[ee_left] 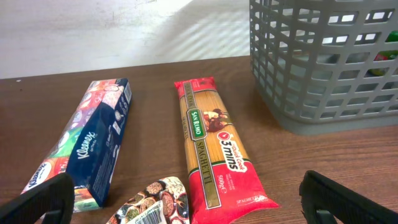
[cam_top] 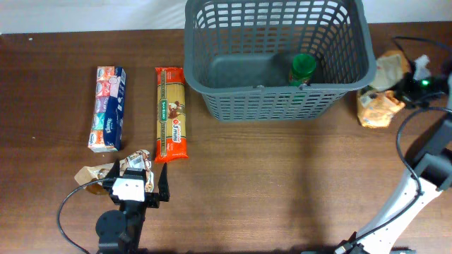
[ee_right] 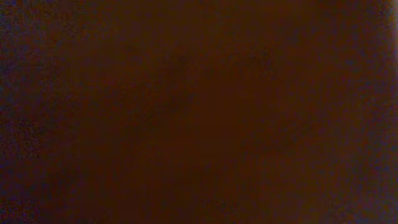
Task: Pack container
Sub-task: 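Grasp the orange Nescafe pouch with the right gripper and lift it, then carry the pouch over the basket and lower it inside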
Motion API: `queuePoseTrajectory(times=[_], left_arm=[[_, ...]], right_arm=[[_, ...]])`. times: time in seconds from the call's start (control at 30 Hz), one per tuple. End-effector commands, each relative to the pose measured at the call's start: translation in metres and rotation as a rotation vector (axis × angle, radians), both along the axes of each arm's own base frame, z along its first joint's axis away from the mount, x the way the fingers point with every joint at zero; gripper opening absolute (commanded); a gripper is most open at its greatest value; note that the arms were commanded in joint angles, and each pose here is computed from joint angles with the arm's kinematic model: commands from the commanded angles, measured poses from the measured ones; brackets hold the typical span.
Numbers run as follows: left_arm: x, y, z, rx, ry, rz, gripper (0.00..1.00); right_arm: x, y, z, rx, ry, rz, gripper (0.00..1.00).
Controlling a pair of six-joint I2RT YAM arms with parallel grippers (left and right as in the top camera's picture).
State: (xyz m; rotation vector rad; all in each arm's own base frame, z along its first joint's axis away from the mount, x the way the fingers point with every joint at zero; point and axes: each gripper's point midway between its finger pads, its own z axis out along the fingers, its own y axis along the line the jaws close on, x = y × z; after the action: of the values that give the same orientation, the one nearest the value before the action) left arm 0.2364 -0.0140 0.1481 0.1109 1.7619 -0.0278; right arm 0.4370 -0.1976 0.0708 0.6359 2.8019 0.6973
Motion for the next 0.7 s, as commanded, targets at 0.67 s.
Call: queuePoseTrajectory(times=[0.67], left_arm=[[0.0, 0.002, 0.0, -0.006, -0.005, 0.011, 0.99]], right_arm=[[-0.013, 0.023, 0.314, -0.386, -0.621, -0.042, 0.04]])
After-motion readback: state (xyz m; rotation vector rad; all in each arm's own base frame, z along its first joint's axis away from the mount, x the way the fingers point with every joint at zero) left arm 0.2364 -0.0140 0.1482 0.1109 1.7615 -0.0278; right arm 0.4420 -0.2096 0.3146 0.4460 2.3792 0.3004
